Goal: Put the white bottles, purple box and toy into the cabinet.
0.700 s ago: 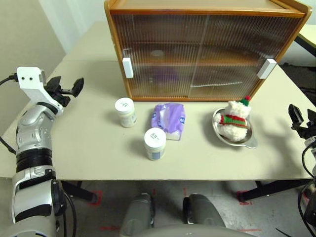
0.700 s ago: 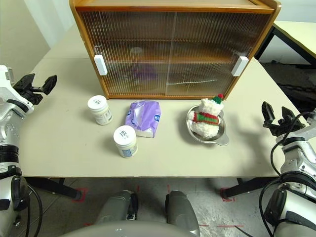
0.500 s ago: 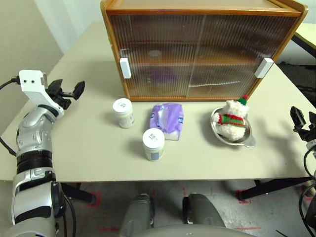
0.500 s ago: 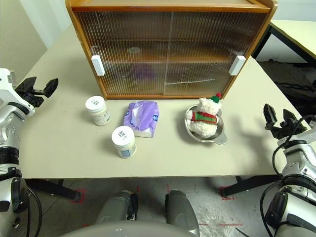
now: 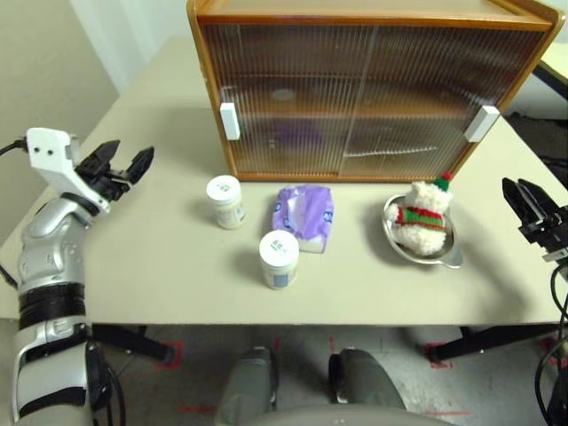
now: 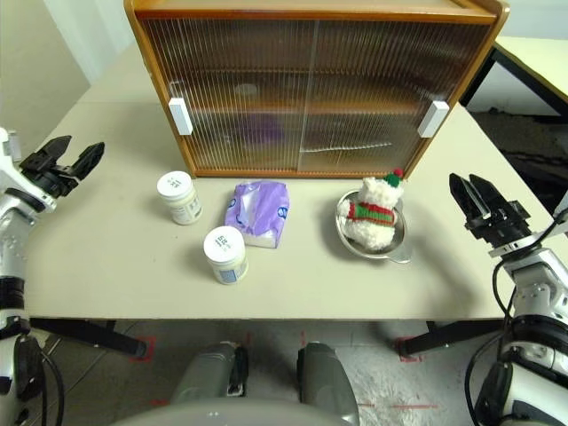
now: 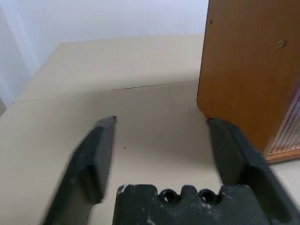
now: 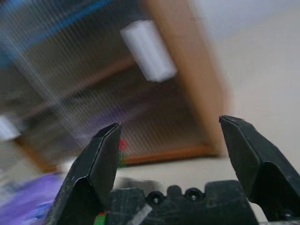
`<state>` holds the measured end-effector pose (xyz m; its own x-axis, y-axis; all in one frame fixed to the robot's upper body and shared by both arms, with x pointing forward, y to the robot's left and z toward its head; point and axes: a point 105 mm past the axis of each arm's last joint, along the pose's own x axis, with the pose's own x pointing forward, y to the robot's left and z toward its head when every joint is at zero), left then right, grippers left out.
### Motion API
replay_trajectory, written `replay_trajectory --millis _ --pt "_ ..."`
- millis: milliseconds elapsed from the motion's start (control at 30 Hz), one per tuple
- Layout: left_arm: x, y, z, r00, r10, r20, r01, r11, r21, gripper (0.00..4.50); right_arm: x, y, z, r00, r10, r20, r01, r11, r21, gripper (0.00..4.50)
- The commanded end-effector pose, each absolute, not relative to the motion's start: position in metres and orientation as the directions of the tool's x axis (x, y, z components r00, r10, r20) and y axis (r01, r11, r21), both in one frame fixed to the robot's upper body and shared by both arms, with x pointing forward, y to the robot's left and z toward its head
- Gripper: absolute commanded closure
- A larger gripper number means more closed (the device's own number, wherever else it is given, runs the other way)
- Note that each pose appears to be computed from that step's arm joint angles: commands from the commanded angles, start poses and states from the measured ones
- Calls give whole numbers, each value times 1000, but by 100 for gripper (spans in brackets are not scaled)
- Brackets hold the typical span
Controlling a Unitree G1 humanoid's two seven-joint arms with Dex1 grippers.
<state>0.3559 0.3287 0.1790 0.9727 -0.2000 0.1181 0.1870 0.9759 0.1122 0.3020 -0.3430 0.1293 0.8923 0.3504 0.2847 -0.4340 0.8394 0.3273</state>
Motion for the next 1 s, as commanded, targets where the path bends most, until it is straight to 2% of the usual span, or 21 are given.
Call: replay_trajectory --millis 33,200,233,467,1000 --pt "350 319 197 949 -274 156 256 958 127 220 294 -323 151 820 469 326 -563 762 320 0" --pt "350 297 204 917 -367 154 345 926 152 424 282 -293 169 736 596 321 -674 687 272 0" --pt "350 293 204 915 -372 157 351 925 146 445 280 -286 169 720 623 306 -692 673 260 0" --pt "352 266 204 891 -437 126 413 894 176 445 274 -267 164 690 692 214 -713 700 34 0" --pt "375 224 214 837 -533 124 502 838 213 445 279 -238 179 644 694 322 -733 680 2 0"
